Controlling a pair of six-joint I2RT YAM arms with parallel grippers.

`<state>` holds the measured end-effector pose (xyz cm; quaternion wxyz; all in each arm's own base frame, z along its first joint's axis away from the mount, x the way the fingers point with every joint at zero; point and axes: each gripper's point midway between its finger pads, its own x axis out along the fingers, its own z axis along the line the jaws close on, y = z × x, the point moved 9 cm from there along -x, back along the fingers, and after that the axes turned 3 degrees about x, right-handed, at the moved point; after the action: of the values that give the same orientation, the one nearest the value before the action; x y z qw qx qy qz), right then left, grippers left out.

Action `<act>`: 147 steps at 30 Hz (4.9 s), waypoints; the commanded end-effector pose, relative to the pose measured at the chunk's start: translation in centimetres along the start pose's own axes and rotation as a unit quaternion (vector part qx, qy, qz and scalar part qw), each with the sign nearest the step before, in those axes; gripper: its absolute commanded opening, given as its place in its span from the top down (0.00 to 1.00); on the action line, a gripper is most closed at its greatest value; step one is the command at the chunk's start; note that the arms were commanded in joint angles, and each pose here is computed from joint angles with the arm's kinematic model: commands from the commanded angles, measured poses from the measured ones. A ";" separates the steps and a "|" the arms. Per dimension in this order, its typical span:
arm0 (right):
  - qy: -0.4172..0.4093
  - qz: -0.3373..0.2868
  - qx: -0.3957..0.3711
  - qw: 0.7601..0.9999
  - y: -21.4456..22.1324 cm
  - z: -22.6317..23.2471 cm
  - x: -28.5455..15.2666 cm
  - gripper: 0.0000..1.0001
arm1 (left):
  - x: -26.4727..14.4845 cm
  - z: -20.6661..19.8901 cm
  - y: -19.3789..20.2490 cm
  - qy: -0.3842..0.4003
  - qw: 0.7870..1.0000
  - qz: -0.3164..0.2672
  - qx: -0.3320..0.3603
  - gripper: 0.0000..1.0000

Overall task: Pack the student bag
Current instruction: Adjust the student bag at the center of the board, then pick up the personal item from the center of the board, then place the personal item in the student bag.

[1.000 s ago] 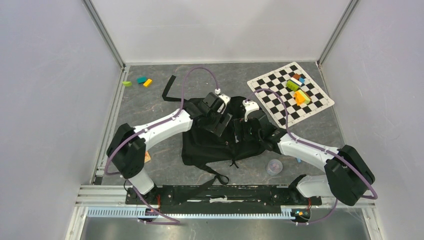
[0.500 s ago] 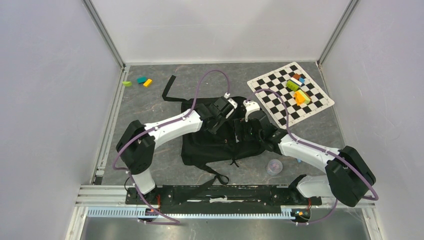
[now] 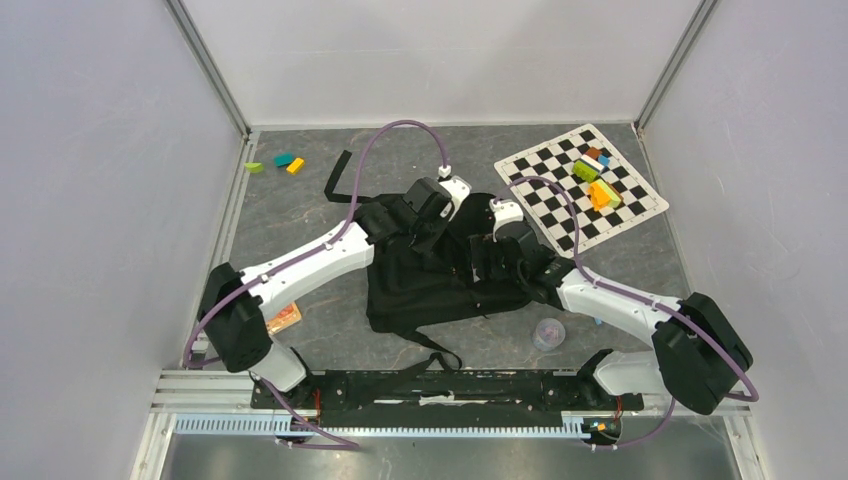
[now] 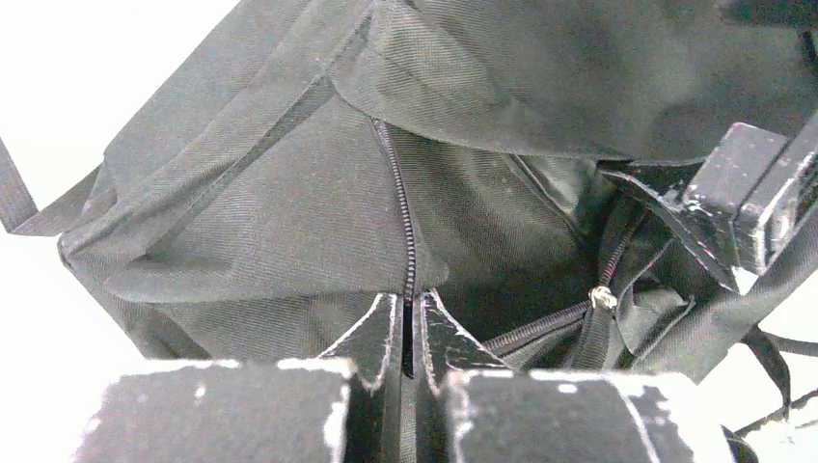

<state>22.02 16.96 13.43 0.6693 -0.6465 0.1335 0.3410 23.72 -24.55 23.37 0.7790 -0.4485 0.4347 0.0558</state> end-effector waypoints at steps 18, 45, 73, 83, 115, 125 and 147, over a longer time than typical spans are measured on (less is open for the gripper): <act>0.057 0.002 -0.033 0.998 -4.3 -2.8 -9.7 0.02 | 1.0 -0.3 1.5 0.089 0.994 -0.025 -0.052 0.98; 0.065 0.190 0.078 0.977 10.5 -5.8 -11.6 0.11 | -0.5 0.7 1.6 0.058 0.996 -0.042 -0.048 0.98; -0.166 -0.139 0.041 0.976 -9.2 1.7 -12.9 0.51 | -1.4 0.5 1.1 0.080 0.993 -0.066 -0.050 0.98; -0.248 -0.147 0.042 0.957 -9.8 5.9 -7.4 0.55 | -2.1 0.3 0.8 0.100 0.990 -0.081 -0.055 0.98; -0.155 -0.083 0.058 0.983 -3.3 7.1 -2.4 0.14 | -2.9 0.9 0.8 0.083 0.992 -0.090 -0.040 0.98; -0.108 -0.105 0.032 0.988 -4.9 5.9 -4.2 0.13 | -2.9 0.8 0.7 0.092 0.991 -0.091 -0.041 0.98; -0.293 -0.008 0.068 0.954 -1.5 11.7 -2.1 0.37 | -2.4 0.5 0.8 0.102 0.990 -0.084 -0.040 0.98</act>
<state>19.24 25.43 17.43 0.7178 -0.5288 -0.0126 0.4528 22.06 -22.41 22.79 0.7230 -0.4980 0.4787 0.0083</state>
